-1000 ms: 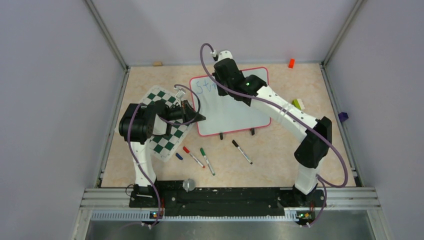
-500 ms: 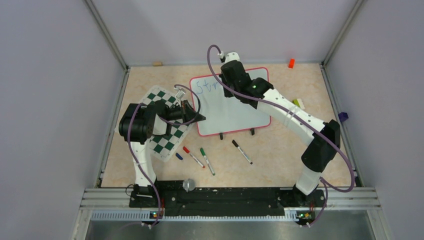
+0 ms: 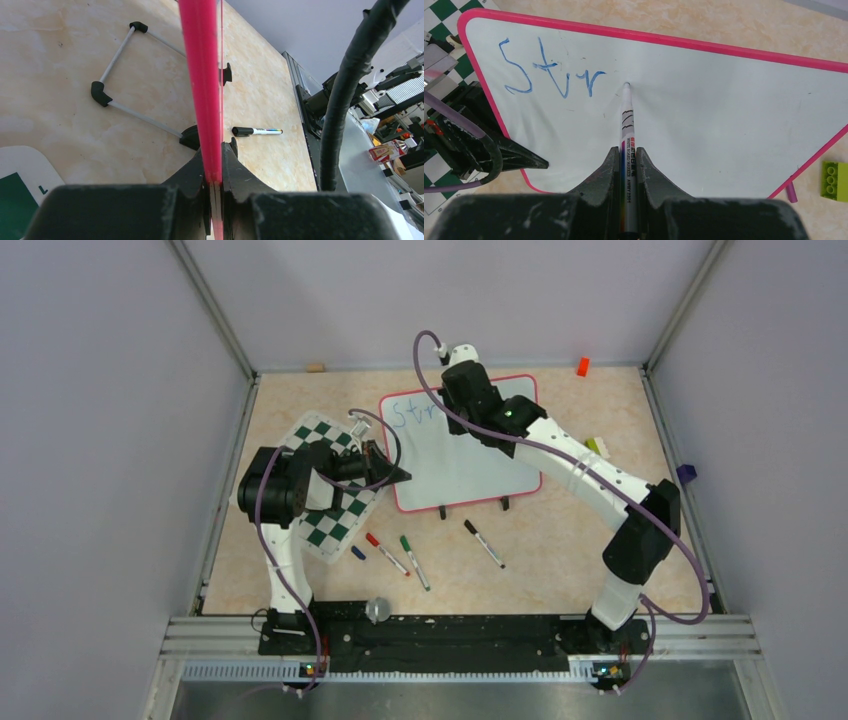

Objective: Write a sentence on the whiteboard

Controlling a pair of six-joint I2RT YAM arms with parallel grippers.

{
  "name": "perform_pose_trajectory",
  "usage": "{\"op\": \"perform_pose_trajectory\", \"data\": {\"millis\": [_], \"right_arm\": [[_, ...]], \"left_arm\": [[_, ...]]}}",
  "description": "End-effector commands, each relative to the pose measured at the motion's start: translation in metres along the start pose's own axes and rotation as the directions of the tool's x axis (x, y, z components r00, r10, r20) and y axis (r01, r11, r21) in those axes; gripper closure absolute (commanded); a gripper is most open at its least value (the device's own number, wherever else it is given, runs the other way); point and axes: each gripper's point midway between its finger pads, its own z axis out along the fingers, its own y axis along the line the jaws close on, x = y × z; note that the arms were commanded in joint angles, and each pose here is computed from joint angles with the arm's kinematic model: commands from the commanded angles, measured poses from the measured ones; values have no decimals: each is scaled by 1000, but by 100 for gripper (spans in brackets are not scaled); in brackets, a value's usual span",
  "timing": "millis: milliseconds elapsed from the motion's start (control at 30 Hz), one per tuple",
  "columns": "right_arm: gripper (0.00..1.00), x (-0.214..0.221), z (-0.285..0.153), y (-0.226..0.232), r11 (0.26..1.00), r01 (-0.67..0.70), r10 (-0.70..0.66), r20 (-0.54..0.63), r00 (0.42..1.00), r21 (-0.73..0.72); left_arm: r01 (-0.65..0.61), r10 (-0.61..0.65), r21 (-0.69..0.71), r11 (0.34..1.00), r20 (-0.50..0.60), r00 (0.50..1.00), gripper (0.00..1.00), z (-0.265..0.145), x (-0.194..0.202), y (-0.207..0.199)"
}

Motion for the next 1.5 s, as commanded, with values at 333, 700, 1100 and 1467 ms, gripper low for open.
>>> {"op": "perform_pose_trajectory", "data": {"millis": [333,700,1100,1467], "right_arm": [[100,-32,-1,7,999,-20,24,85,996,-44],[100,-23,8,9,999,-7,9,46,999,-38],[100,1,2,9,998,-8,8,-10,1000,-65],[100,7,-3,-9,1000,3,-3,-14,1000,17]], "left_arm": [[-229,228,2,974,42,973,95,-3,-18,-1],[-229,229,3,973,41,973,95,-3,-17,0],[-230,230,3,973,41,972,95,-3,-17,0],[-230,230,3,973,42,972,95,-2,-18,0]]}}
